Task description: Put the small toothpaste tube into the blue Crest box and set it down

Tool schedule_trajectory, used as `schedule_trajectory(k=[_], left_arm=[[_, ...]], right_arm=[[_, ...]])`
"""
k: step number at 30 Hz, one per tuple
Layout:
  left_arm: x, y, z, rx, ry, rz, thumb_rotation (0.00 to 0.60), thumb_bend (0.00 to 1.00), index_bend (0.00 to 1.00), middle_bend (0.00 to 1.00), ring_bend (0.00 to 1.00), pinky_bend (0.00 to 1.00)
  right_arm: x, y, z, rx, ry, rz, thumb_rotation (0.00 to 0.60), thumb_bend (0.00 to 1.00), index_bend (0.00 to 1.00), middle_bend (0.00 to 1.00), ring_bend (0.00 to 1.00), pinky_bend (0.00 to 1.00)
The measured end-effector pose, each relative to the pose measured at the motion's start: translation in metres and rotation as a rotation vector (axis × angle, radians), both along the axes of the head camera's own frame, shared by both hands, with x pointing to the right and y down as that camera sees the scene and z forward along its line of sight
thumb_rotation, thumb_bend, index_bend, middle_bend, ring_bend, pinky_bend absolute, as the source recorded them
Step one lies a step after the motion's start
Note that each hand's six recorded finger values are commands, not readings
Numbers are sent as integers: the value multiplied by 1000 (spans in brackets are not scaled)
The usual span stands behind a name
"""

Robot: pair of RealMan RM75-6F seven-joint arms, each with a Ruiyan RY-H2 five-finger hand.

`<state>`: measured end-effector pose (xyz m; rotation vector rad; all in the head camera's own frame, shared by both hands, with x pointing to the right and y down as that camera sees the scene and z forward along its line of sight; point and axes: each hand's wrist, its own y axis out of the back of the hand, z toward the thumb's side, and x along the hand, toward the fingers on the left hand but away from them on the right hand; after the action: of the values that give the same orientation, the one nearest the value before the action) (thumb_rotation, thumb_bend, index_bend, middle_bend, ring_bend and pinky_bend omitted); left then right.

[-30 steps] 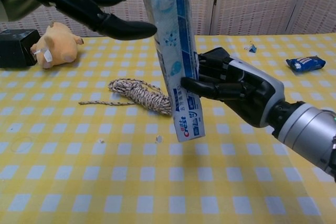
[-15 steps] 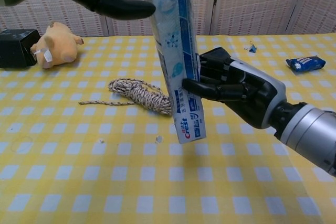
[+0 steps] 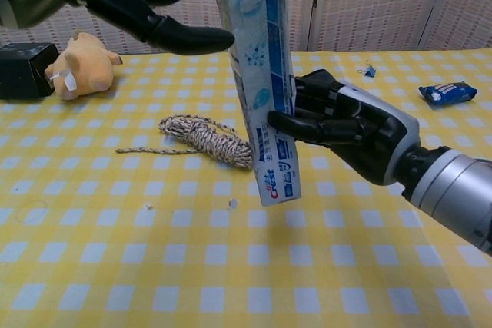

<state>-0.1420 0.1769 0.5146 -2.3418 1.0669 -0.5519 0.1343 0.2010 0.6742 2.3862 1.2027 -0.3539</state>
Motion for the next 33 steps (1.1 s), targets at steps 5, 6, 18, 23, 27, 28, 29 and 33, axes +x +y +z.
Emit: schedule_trajectory(k=[5,6,18,23,27,28,29,33], left_arm=[[3,5,6,-8,-19,19,600,218,207,1000,1000,1000],[3,6,7,-8,-23,23,600,217,207,1000,1000,1000],[7,11,13,-8,-40,39,600,218,215,1000,1000,1000],[5,5,7,7,-22,14,600,218,207,1000,1000,1000],[-2,-1,0,24,-5,-21,600,218,190,1000,1000,1000],[-5,-3,-1,27,0,-30,600,218,189,1000,1000,1000],[-7,-5,-2,31,5,-40,600,218,189,1000,1000,1000],[-24,-13,-9,64,7,-82,600,218,200,968,948,994]], right_arm=[[-1,0,-1,-1,-5,3,600,345,482,296,369,435],[-1,0,-1,-1,-6,4,600,346,482,296,369,435],[0,-2,-3,3,-10,5,600,346,482,296,369,435],[2,-2,-4,13,1,-1,600,346,482,296,370,435],[4,-3,-3,45,35,-18,600,346,482,296,370,435],[5,-3,-3,55,47,-24,600,346,482,296,369,435],[6,-3,-3,67,61,-29,600,345,482,296,369,435],[11,-4,0,140,153,-74,600,346,482,292,369,435]])
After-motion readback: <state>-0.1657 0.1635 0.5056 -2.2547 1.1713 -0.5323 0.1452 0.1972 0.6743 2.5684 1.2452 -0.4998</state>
